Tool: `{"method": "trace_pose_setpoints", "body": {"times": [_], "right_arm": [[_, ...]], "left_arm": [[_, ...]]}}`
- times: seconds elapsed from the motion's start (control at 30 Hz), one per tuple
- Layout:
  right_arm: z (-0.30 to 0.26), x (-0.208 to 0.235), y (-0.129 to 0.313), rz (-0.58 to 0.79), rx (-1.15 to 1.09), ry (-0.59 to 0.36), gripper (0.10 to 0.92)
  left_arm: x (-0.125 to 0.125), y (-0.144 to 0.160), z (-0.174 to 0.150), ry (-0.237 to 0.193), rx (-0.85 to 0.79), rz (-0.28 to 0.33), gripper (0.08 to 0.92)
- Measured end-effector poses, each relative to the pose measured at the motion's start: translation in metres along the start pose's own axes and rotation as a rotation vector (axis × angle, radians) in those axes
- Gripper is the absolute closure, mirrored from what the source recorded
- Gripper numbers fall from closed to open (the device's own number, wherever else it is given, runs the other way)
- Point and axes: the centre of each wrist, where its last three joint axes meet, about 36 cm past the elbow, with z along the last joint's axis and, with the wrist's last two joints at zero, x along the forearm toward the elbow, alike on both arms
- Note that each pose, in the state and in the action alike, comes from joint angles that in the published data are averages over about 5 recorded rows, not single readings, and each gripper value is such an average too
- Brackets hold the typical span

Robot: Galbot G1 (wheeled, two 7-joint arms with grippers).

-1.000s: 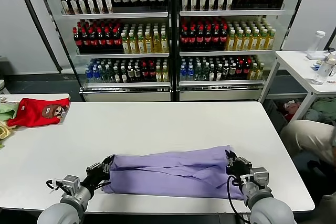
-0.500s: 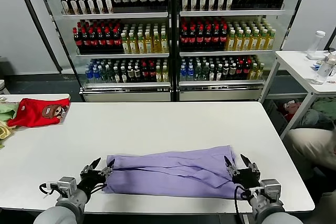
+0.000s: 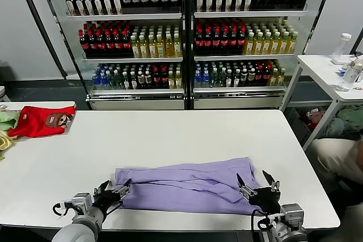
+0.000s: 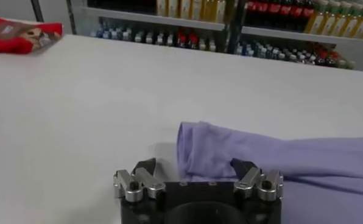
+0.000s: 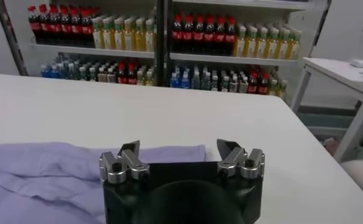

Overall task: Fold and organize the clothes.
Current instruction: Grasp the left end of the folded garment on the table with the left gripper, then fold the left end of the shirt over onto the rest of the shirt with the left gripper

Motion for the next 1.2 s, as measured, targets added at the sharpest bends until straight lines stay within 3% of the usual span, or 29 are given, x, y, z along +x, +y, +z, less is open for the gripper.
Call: {"method": "trace_pose_setpoints", "body": {"times": [0.17,0.83,1.03,1.2], "right_arm": [[0.002,0.001,0.004,-0.003,0.001,0.002,0.199],[0.008,0.002,0.012,0.004,0.002,0.004,0.2],[0.006,0.002,0.011,0.011,0.006,-0.006,0.2],[0.003,0.001,0.009,0.019,0.007,-0.019,0.2]], "left_arm": [[0.0,-0.002,0.003,0.008,0.011,-0.003,0.293],[0.002,-0.013,0.004,0.007,0.0,-0.001,0.864],[0.015,-0.006,-0.01,-0.042,-0.064,-0.051,0.895],[0.026,0.022,-0.028,-0.096,-0.12,-0.147,0.895]]}}
